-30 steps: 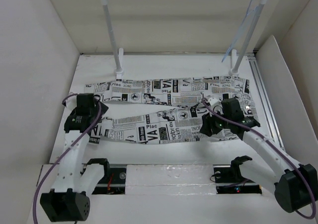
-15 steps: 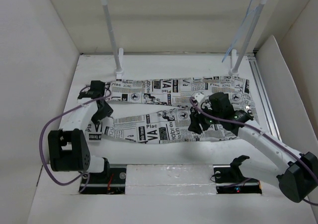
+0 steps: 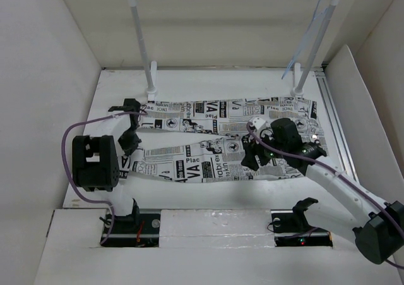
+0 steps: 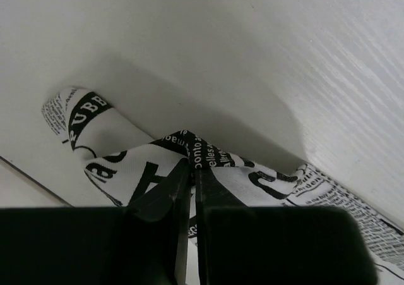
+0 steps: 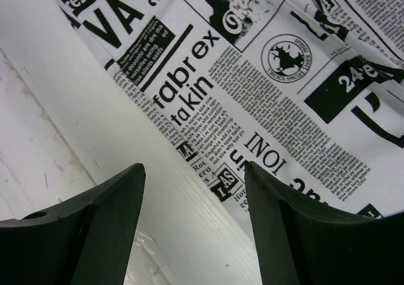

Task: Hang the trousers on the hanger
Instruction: Flatten out the trousers at the center of the board.

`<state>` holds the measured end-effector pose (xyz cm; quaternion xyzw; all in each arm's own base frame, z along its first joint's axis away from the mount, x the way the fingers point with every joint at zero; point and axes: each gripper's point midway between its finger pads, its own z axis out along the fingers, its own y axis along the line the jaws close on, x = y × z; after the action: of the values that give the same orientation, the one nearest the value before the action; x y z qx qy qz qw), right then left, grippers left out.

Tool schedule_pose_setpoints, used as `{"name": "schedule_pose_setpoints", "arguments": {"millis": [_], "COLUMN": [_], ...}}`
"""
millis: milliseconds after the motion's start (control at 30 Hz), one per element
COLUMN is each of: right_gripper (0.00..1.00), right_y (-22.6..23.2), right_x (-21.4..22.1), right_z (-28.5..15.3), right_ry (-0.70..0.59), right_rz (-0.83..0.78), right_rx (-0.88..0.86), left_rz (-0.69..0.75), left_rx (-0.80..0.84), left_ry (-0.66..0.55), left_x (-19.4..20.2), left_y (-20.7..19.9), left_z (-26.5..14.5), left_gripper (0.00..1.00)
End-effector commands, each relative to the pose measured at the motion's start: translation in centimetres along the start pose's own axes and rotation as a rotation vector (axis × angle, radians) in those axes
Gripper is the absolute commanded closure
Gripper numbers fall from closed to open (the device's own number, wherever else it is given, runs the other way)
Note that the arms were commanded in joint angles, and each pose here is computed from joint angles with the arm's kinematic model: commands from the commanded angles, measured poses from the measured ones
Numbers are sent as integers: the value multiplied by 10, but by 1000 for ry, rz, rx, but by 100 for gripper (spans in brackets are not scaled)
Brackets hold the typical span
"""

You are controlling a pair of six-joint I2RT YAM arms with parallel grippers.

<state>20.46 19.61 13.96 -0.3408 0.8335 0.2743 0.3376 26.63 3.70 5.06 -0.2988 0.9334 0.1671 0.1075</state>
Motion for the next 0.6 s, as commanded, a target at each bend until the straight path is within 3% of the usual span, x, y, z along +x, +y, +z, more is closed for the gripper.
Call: {"name": "schedule_pose_setpoints", "arguments": {"millis": [0, 67, 333, 467, 500, 567], "right_gripper": [30, 28, 25, 25, 25, 25], "right_y": [-9, -12, -25, -29, -29, -29], "right_x": [-14, -12, -1, 8, 7, 7], "right_z": [-7, -8, -9, -7, -8, -10], "right_ry": [-53, -48, -17, 9, 8, 6], "right_rz": [-15, -4, 39, 58, 57, 58], "right_rx": [34, 38, 74, 88, 90, 93], "left_rz": [34, 27, -86, -45, -28, -7], "left_rx": [-45, -38, 112, 148, 132, 114], "left_ry": [-21, -33, -263, -212, -181, -158], "left_x": [-13, -20, -125, -135, -133, -127], "left_y": [6, 0, -49, -75, -80, -77], "left_z": [-5, -4, -53, -41, -31, -27], "left_gripper": [100, 100, 100, 97, 75, 46]}}
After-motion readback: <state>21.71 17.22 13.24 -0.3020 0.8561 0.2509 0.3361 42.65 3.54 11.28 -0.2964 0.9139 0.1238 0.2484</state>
